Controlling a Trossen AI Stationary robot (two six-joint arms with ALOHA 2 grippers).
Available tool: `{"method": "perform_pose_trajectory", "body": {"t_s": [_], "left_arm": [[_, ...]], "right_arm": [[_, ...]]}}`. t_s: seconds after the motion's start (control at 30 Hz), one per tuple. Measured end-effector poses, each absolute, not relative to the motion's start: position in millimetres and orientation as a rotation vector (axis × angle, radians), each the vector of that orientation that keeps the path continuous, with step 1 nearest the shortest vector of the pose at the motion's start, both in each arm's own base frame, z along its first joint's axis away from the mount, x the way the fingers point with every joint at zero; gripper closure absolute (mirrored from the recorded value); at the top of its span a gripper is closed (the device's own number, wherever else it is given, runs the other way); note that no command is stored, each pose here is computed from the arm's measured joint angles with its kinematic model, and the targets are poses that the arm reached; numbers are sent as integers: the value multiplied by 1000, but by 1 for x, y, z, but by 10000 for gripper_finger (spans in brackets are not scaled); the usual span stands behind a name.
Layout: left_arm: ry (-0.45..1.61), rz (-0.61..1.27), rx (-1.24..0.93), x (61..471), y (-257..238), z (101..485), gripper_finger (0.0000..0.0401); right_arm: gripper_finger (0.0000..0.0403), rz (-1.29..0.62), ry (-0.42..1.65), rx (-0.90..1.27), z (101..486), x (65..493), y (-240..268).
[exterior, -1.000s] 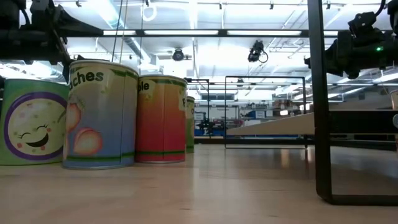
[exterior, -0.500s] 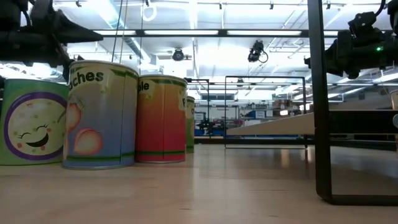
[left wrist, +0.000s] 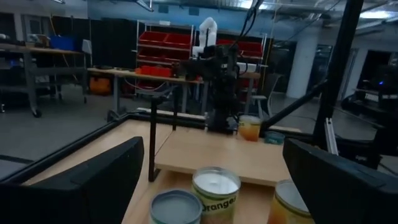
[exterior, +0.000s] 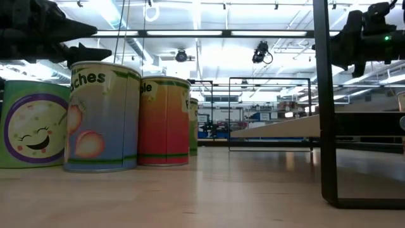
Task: Pick and place cans onto a shelf
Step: Put the canned corn can on the shelf
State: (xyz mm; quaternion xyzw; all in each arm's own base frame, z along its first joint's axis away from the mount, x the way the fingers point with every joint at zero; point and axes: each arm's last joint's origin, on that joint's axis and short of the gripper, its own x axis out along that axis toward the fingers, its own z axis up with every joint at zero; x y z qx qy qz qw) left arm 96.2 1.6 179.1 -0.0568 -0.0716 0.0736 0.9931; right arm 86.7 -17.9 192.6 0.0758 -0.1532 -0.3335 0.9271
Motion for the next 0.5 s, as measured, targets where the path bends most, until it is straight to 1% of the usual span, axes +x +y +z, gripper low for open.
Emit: {"method": "perform_pose_trajectory", "body": {"t_s": [0.1,0.27,0.43,0.5], "left_arm": [[-166,121,-129,96,1,181,9],[-189,44,-111,96,-1,184,10],[-158,33,-121,96,-2,181,10],[-133,33,-136,97,-2,179,12]], "right_arm": [[218,-598,-332,187,193,88,-16],[218,-552,-382,273,196,88,-15],[218,-522,-367,191,209,86,-14],[218,-529,-327,154,213,86,-14]]}}
